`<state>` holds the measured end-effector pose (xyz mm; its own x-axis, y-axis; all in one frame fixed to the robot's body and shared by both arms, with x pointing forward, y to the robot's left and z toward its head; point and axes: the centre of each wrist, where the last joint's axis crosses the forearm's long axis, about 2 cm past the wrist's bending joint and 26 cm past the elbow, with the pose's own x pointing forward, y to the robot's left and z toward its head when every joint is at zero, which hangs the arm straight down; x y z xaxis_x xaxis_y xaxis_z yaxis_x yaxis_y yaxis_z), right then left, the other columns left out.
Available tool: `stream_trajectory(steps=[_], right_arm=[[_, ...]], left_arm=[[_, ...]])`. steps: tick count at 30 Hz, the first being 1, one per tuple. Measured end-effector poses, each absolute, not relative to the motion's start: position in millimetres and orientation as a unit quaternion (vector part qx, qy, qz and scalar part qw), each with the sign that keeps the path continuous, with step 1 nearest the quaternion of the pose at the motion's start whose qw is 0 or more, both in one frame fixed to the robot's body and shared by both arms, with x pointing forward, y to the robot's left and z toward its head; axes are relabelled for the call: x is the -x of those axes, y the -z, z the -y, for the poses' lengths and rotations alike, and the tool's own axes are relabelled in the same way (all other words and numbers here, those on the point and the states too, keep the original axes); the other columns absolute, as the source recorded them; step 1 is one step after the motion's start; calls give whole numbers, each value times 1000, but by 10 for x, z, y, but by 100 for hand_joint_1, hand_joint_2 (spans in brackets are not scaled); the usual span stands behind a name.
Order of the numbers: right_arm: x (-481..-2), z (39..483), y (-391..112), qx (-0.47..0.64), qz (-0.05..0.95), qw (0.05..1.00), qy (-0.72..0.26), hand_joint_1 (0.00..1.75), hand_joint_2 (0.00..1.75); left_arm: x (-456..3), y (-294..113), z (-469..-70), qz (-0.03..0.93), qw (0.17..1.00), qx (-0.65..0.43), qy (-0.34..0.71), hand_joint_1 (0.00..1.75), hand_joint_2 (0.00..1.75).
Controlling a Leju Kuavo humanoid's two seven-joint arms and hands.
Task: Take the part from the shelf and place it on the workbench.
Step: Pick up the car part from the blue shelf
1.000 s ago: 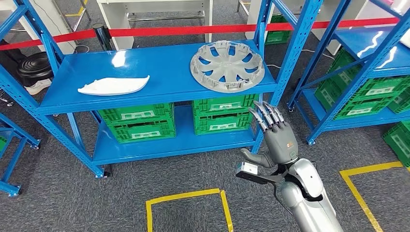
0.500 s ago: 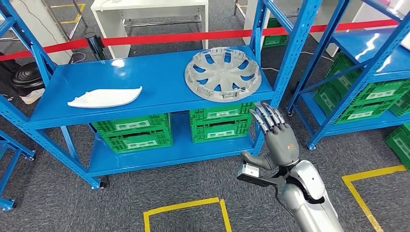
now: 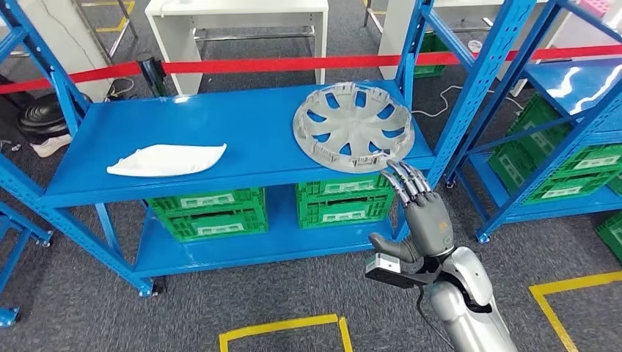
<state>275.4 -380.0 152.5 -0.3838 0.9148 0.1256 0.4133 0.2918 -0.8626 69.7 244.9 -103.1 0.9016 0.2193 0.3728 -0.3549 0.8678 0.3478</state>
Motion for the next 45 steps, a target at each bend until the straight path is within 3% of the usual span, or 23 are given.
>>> stream_trajectory(steps=[45], right_arm=[[-2954,3772,-1304,395,732,402,-383,0,0]], left_arm=[[-647,1035,-2492,166,947,-248,-117,0,0]])
